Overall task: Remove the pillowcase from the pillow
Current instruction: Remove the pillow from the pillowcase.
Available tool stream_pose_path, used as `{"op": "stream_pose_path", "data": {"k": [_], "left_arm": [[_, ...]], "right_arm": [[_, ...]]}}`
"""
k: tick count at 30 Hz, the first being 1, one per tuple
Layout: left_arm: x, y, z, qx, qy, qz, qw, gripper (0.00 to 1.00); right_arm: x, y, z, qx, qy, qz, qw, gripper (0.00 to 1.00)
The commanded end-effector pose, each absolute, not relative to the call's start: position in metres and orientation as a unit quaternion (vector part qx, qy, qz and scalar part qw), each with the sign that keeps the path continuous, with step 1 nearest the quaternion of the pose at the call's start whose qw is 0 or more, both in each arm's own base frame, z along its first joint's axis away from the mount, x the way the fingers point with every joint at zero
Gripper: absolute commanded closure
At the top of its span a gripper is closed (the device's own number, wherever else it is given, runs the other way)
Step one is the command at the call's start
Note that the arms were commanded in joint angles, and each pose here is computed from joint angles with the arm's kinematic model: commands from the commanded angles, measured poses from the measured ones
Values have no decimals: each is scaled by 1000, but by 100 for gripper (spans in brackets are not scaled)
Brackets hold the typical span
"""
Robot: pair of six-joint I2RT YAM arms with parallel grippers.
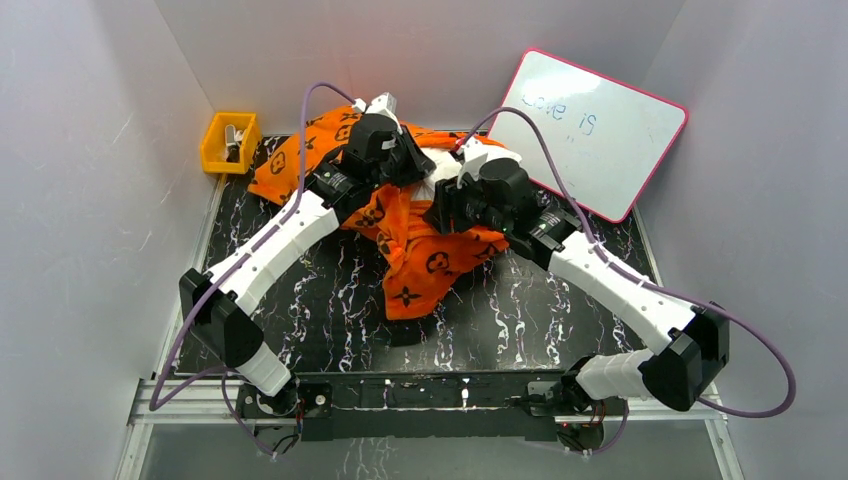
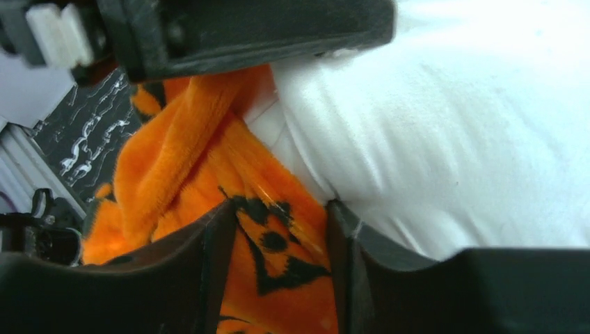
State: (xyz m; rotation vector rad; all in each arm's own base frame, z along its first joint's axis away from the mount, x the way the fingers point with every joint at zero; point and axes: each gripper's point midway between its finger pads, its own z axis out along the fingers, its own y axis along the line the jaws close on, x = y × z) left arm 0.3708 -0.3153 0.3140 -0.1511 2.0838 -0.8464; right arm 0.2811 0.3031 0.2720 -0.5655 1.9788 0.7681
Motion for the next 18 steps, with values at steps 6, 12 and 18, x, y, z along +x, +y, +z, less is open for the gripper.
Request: {"op": "stream_pose_path", "data": {"k": [6, 12, 18], "left_arm": [[390, -315, 449, -88, 705, -419, 565, 100], [407, -320, 469, -100, 679, -400, 607, 100], [415, -326, 492, -88, 662, -400, 628, 100]], "right_arm": [[188, 370, 271, -296, 768, 361, 438, 69], [106, 413, 245, -330, 767, 387, 391, 71], [73, 428, 204, -317, 774, 414, 359, 71]]}}
